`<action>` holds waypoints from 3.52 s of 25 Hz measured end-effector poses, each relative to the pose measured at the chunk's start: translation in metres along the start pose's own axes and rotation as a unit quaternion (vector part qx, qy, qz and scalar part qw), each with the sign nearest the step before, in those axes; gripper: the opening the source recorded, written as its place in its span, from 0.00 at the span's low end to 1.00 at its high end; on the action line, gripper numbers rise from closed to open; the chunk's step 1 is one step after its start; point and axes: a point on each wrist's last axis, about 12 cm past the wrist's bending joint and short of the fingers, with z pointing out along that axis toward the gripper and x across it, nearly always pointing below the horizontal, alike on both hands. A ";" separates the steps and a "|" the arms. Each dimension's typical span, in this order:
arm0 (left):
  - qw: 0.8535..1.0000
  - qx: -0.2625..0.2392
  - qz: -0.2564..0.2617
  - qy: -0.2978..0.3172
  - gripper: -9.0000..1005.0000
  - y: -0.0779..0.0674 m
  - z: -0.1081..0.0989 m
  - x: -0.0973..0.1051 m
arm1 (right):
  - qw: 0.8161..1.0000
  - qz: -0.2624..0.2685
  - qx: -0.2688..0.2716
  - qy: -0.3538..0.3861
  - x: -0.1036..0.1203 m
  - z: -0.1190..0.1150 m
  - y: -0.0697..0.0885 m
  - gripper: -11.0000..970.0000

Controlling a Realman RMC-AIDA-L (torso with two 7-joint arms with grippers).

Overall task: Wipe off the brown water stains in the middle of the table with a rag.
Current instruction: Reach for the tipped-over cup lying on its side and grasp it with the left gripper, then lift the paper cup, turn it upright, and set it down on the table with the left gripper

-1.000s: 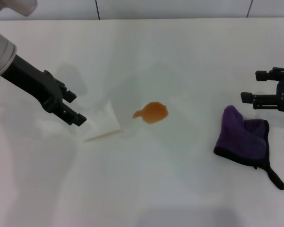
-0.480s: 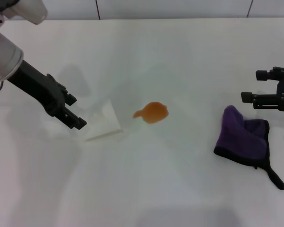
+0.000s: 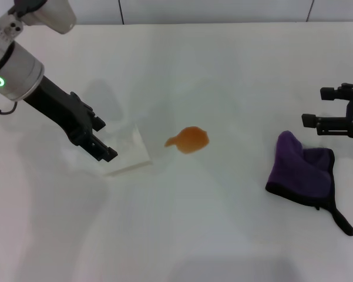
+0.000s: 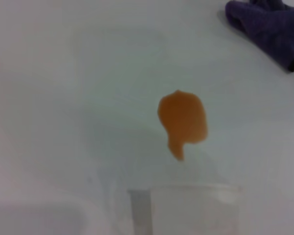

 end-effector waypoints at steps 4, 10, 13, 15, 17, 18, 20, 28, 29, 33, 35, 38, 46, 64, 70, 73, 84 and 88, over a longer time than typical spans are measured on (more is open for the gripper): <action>1.000 0.001 0.003 0.000 0.80 -0.001 0.003 -0.002 | 1.000 0.002 0.001 -0.001 0.001 -0.001 0.000 0.85; 1.000 -0.003 0.004 0.009 0.80 -0.001 0.007 -0.001 | 1.000 0.003 0.001 0.000 0.002 -0.001 0.000 0.85; 1.000 -0.004 0.003 0.014 0.80 -0.001 0.007 0.000 | 1.000 0.003 0.001 0.000 0.002 -0.001 0.000 0.85; 1.000 -0.005 0.003 0.014 0.80 -0.001 0.007 0.000 | 1.000 0.003 0.001 0.000 0.002 -0.001 0.000 0.85; 1.000 -0.006 0.003 0.016 0.80 -0.001 0.007 0.001 | 1.000 0.002 0.001 0.000 0.002 -0.001 0.000 0.85; 1.000 -0.007 0.003 0.017 0.80 0.000 0.007 0.001 | 1.000 0.002 0.001 -0.001 0.002 -0.001 0.000 0.85; 1.000 -0.010 0.003 0.020 0.80 0.000 0.007 0.002 | 1.000 0.002 0.001 -0.001 0.002 -0.001 0.000 0.85; 1.000 -0.019 0.014 0.021 0.79 0.001 0.008 -0.006 | 1.000 0.003 0.002 0.000 0.003 -0.002 0.000 0.85; 0.999 -0.019 0.016 0.021 0.79 0.001 0.009 -0.008 | 1.000 0.003 0.002 0.000 0.003 -0.002 0.000 0.85; 0.999 -0.014 0.022 0.022 0.79 -0.001 0.012 -0.012 | 1.000 0.003 0.003 0.000 0.002 -0.003 0.000 0.85; 0.999 -0.014 0.023 0.022 0.79 -0.001 0.012 -0.013 | 1.000 0.003 0.005 -0.001 0.002 -0.003 -0.001 0.85; 0.999 -0.015 0.024 0.023 0.79 -0.001 0.012 -0.013 | 1.000 0.002 0.007 -0.003 0.002 -0.005 -0.002 0.85; 0.999 -0.018 0.026 0.023 0.78 0.000 0.015 -0.013 | 1.000 0.002 0.005 -0.007 0.002 -0.005 -0.001 0.85; 0.999 -0.016 0.034 0.019 0.77 -0.002 0.022 -0.018 | 1.000 0.002 0.008 -0.008 0.002 -0.005 -0.002 0.85; 0.999 -0.017 0.034 0.017 0.77 -0.001 0.022 -0.018 | 1.000 0.002 0.008 -0.008 0.002 -0.005 -0.002 0.85; 0.999 -0.019 0.034 0.019 0.77 -0.001 0.022 -0.018 | 1.000 0.002 0.008 -0.008 0.002 -0.004 -0.002 0.85; 0.999 -0.022 0.032 0.019 0.65 -0.001 0.021 -0.018 | 1.000 0.002 0.009 -0.008 0.002 -0.004 -0.002 0.85; 0.999 -0.031 0.028 0.007 0.64 0.002 0.017 -0.021 | 1.000 0.001 0.009 -0.008 0.002 -0.004 -0.002 0.85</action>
